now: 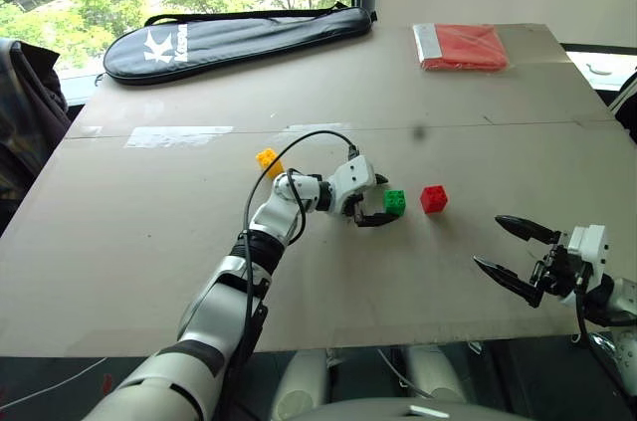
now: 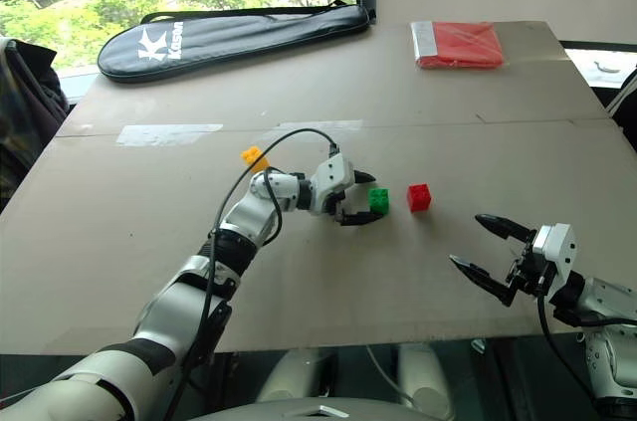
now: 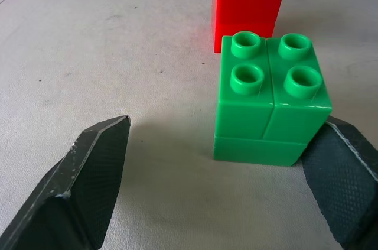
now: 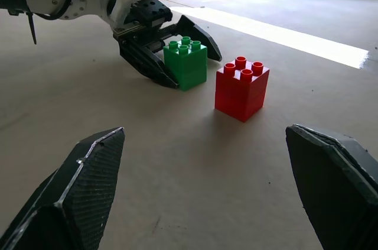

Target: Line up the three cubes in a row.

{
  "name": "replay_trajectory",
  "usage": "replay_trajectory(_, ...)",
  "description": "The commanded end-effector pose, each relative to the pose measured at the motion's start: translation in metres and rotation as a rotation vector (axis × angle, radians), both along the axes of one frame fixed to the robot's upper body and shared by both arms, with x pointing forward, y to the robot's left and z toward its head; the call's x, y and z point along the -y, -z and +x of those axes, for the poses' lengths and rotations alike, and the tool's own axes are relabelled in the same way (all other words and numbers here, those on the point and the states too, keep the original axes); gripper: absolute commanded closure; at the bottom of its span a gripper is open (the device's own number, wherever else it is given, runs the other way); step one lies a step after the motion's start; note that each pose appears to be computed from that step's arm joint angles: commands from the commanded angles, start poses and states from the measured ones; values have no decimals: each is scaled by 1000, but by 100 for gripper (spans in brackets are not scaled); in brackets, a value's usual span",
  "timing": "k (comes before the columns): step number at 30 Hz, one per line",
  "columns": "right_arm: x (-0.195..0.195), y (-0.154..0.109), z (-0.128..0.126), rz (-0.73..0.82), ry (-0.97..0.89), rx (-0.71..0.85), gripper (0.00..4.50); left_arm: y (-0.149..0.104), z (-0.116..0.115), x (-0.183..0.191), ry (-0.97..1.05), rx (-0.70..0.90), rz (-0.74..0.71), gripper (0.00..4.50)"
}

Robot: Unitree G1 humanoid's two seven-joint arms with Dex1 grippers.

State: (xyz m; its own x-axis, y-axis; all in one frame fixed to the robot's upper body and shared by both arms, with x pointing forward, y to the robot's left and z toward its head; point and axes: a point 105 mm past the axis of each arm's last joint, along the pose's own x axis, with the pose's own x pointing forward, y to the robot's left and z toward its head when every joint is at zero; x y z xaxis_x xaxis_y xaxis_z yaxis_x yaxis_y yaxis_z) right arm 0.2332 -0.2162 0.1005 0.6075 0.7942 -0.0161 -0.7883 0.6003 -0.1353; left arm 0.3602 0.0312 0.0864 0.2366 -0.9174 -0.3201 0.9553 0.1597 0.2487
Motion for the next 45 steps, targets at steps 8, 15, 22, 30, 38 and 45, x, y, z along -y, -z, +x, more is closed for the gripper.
replay_trajectory(8, 0, -5, -1, 1, -18, 37, 0, -34, -9, -8, 83, 90, -55, 10)
replay_trajectory(15, 0, -8, -1, 15, -42, 52, 0, -94, -39, -27, 150, 159, -196, 10)
replay_trajectory(22, -2, -19, 1, 76, -64, 92, 0, -109, -40, -96, -318, 200, -342, 10)
replay_trajectory(30, -12, -33, 5, 130, -119, 117, 0, -56, -51, -172, -1059, 239, -384, 10)
replay_trajectory(38, -20, -36, 12, 121, -155, 116, 0, -20, -27, -158, -1234, 242, -333, 10)
replay_trajectory(45, -21, -38, 12, 113, -152, 119, 0, -15, -1, -130, -1272, 229, -334, 10)
